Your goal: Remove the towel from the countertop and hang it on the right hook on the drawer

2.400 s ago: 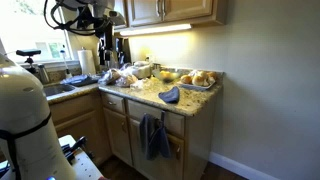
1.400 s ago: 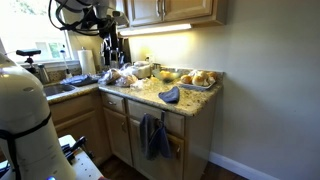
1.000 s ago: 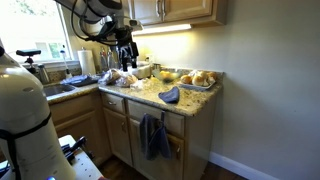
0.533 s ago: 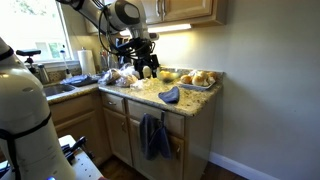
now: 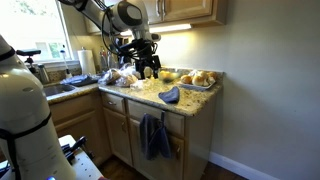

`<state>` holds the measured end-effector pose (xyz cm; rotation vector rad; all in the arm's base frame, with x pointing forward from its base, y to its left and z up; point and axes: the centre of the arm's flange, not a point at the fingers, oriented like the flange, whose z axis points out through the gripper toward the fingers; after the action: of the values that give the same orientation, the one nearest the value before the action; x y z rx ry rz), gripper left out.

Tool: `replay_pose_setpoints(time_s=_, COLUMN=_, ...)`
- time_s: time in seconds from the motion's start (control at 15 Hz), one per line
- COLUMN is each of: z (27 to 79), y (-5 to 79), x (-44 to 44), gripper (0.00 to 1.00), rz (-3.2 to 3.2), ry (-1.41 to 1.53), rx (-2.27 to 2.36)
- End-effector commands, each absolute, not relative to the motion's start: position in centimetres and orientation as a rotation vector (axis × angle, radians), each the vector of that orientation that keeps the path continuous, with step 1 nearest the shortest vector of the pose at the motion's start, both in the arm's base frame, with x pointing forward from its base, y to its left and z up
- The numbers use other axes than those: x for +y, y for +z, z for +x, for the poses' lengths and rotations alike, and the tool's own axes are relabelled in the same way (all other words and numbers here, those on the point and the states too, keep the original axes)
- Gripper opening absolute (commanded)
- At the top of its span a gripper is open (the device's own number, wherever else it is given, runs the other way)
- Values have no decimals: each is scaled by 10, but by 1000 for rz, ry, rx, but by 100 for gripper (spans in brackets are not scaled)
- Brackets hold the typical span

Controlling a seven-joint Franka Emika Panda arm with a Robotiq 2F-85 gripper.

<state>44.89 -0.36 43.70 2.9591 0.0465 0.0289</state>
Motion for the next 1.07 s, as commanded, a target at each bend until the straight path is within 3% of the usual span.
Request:
replay_pose_setpoints(time_s=0.0, z=461, y=431, x=-13, gripper=100, rz=2958, ry=107, rx=137)
replay_pose_setpoints(time_s=0.6, z=513, y=404, x=-25, gripper=100, rz=2938, ry=335, rx=622)
replay_pose_setpoints(time_s=1.0, z=521, y=393, x=-19, gripper=100, rz=2957, ry=330, rx=681)
